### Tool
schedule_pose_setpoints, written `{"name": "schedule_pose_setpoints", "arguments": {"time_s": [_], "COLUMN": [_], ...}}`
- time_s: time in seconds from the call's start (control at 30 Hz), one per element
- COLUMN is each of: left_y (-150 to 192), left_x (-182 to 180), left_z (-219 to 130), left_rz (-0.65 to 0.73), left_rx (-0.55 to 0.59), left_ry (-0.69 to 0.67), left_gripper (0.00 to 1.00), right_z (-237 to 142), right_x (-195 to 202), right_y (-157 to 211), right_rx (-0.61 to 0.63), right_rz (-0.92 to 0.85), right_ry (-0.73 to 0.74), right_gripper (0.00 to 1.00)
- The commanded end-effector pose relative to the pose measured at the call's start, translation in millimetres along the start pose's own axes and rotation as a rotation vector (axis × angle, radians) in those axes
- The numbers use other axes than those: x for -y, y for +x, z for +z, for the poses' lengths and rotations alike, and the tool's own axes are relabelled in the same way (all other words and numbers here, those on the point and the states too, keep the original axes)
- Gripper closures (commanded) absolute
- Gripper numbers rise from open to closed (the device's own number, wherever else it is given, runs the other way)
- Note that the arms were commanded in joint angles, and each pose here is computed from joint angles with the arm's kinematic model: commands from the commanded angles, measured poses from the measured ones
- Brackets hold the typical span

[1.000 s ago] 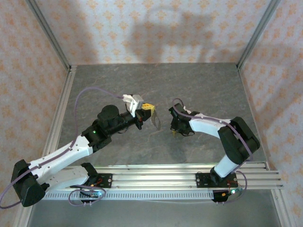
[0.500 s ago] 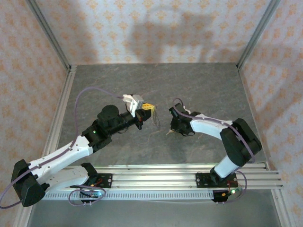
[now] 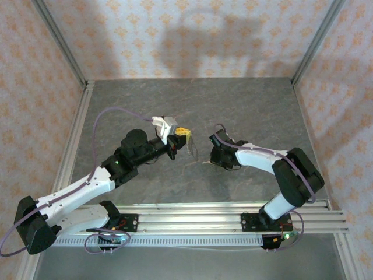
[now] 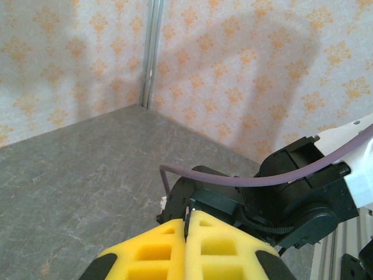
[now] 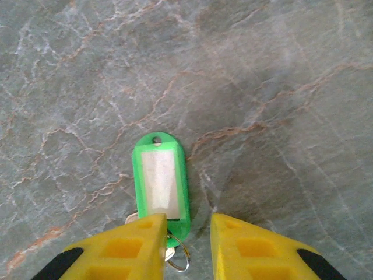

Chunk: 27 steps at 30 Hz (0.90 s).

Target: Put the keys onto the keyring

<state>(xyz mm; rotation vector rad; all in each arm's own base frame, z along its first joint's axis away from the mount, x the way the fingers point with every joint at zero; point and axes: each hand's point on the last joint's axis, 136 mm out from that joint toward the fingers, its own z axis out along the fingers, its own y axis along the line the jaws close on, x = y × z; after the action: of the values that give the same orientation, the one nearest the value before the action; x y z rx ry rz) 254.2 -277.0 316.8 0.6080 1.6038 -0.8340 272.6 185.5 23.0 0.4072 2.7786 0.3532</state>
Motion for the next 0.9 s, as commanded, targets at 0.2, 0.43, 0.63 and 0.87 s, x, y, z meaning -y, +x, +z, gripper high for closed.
{"name": "schedule_pose_setpoints", "arguments": {"time_s": [0.2,0.43,0.63,0.87], "left_y": [-28.2,-28.3,-27.9,-27.3], "left_x": [4.5,4.5,4.2,3.8], "left_z": [-1.2,-1.7,-1.8,-1.4], "left_rz": [0.002,0.001,-0.001,-0.001], "left_rx": [0.083,0.083,0.084,0.082], "left_ry": [0.021,0.022,0.02,0.019], "left_gripper": [1.0,1.0,1.0,1.0], "right_z": [-10.2,-8.3,-5.4,-5.3], "right_x": [-8.1,-2.3,-0.2,-1.0], "right_y": [1.6,6.2,9.6,10.2], "right_rx": [0.011,0.002,-0.008,-0.009], "right_rz": [0.016,0.02,0.022,0.019], "right_ry": [-0.066,-0.055,-0.055,-0.061], "right_gripper": [0.71,0.71,0.71,0.8]}}
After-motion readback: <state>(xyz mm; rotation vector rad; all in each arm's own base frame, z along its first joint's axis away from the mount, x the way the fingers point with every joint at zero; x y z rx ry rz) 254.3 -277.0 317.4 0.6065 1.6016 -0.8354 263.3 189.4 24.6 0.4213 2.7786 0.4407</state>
